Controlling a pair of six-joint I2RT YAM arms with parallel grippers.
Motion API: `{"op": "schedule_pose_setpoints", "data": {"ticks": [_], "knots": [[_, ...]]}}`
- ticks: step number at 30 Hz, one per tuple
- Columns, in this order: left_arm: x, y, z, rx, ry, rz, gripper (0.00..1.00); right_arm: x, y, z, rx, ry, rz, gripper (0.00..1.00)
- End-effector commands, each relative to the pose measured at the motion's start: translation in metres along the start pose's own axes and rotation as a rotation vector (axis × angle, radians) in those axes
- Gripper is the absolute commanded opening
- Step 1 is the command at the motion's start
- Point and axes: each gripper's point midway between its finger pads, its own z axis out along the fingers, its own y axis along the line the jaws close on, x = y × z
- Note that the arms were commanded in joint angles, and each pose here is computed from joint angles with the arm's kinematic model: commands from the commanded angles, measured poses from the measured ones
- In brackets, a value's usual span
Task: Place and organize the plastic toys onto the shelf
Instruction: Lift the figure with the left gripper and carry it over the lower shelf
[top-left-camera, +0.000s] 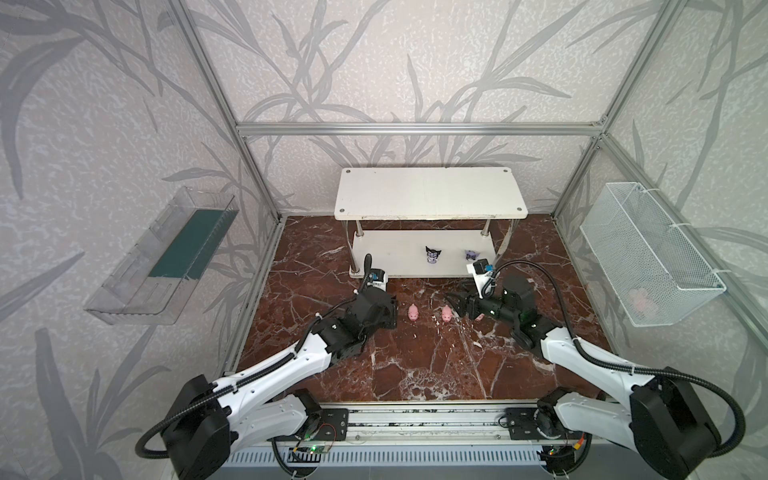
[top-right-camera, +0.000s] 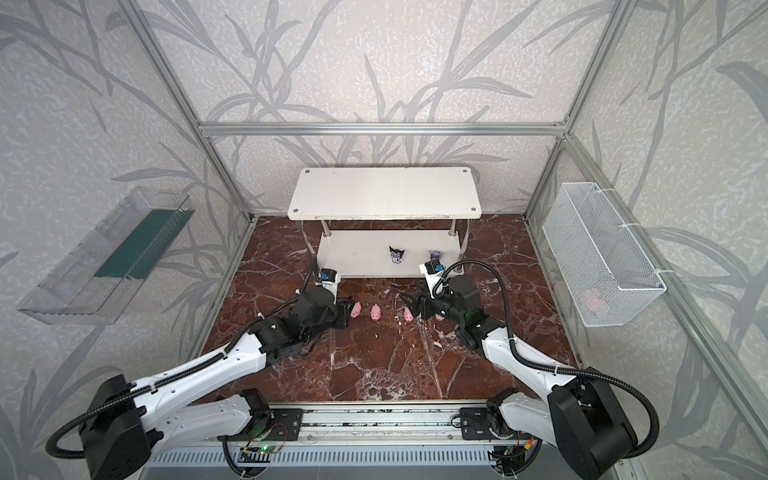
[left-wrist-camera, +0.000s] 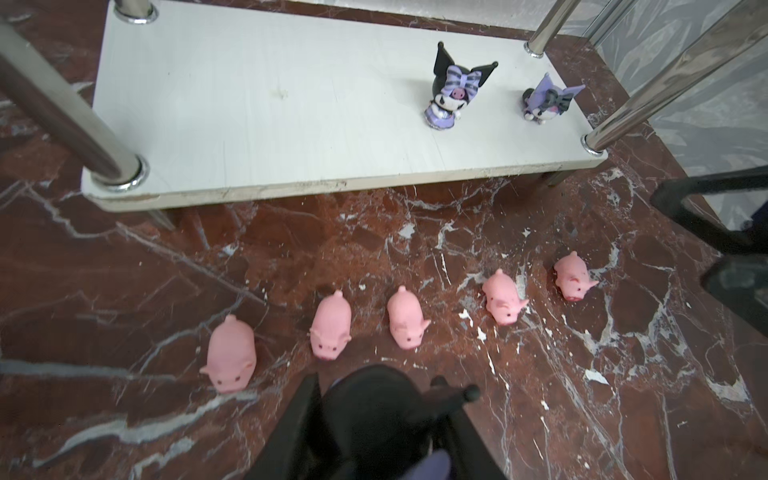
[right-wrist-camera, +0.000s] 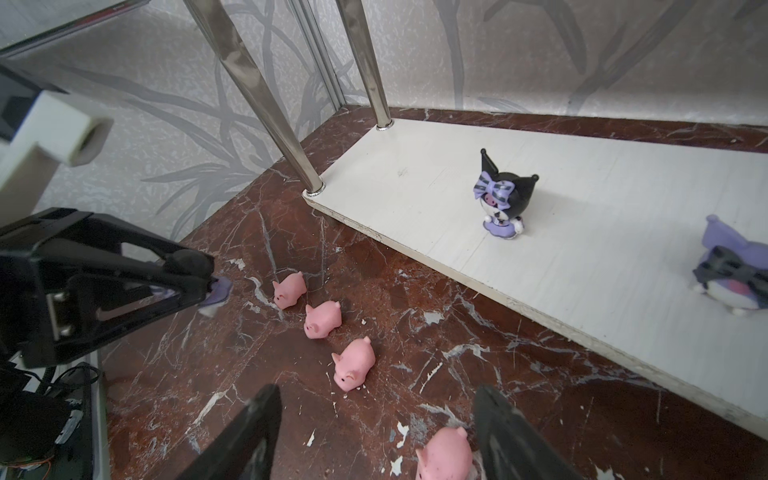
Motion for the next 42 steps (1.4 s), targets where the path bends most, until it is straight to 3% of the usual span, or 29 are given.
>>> {"op": "schedule_pose_setpoints", "data": {"ticks": [1, 11, 42], "knots": [[-0.027, -0.018, 0.014, 0.094, -0.036, 0.065, 0.3, -0.007, 0.004, -0.005, -0.003, -0.019, -0.021, 0.73], [-0.071, 0.0, 0.056, 0.066, -0.07, 0.109, 0.3, -0.007, 0.001, -0.006, 0.014, -0.021, -0.028, 0.73], [-0.093, 0.055, 0.126, -0.097, -0.164, 0.093, 0.3, -0.001, -0.004, -0.004, 0.031, -0.009, -0.027, 0.73]]}}
